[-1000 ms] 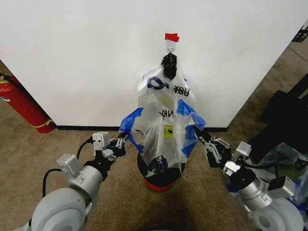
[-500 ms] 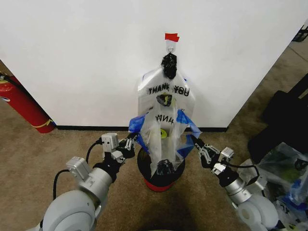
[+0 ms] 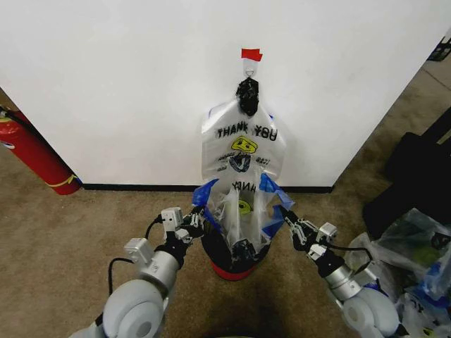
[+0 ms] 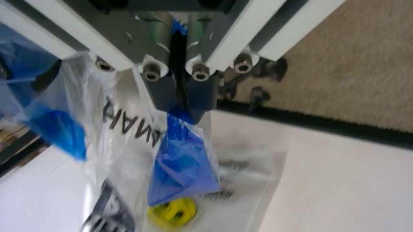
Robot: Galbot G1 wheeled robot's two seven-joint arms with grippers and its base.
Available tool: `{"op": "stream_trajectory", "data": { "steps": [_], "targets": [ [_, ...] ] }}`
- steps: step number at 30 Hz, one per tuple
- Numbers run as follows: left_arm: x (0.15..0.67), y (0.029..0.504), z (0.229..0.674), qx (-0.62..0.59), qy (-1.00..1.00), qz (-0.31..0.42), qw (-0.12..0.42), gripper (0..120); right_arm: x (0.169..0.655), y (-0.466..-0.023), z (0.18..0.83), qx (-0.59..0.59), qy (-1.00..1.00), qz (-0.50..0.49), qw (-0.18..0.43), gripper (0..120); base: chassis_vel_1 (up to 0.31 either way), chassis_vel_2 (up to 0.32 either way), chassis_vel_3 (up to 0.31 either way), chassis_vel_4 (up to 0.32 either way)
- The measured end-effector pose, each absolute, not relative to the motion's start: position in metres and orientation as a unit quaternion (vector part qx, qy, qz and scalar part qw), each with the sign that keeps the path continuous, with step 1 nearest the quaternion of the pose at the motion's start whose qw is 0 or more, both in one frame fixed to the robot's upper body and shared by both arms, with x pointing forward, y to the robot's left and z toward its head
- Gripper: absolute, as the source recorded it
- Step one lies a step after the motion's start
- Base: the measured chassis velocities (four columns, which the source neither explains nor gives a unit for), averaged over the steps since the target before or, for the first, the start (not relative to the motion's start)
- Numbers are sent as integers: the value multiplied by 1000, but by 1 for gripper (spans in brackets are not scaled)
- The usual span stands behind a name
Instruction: Pick up the garbage bag from the wall and place it over the trash bin.
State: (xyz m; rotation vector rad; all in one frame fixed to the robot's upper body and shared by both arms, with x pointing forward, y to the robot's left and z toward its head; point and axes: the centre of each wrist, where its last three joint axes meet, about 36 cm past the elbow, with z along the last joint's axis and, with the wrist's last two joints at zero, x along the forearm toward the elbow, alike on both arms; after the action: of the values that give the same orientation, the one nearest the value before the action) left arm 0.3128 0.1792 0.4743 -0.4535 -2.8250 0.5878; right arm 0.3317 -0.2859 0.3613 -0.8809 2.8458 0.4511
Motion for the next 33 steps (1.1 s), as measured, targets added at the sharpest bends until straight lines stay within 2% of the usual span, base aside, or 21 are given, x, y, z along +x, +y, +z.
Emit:
{"op": "stream_trajectory", "data": {
  "steps": [8,15,20,33],
  "targets": [
    [303,193,469,-145,-964,169,145,0,320,-282,335,-289,946,141,25,0,0,0,0,0],
    [307,206,482,-149,-961,151,176,0,311,-303,330,-286,952,110,-1,0,0,0,0,0],
    [309,216,486,-162,-952,133,223,0,303,-316,319,-288,953,85,-28,0,0,0,0,0],
    [310,233,510,-191,-937,77,281,0,306,-334,344,-309,948,65,-34,0,0,0,0,0]
  ]
}}
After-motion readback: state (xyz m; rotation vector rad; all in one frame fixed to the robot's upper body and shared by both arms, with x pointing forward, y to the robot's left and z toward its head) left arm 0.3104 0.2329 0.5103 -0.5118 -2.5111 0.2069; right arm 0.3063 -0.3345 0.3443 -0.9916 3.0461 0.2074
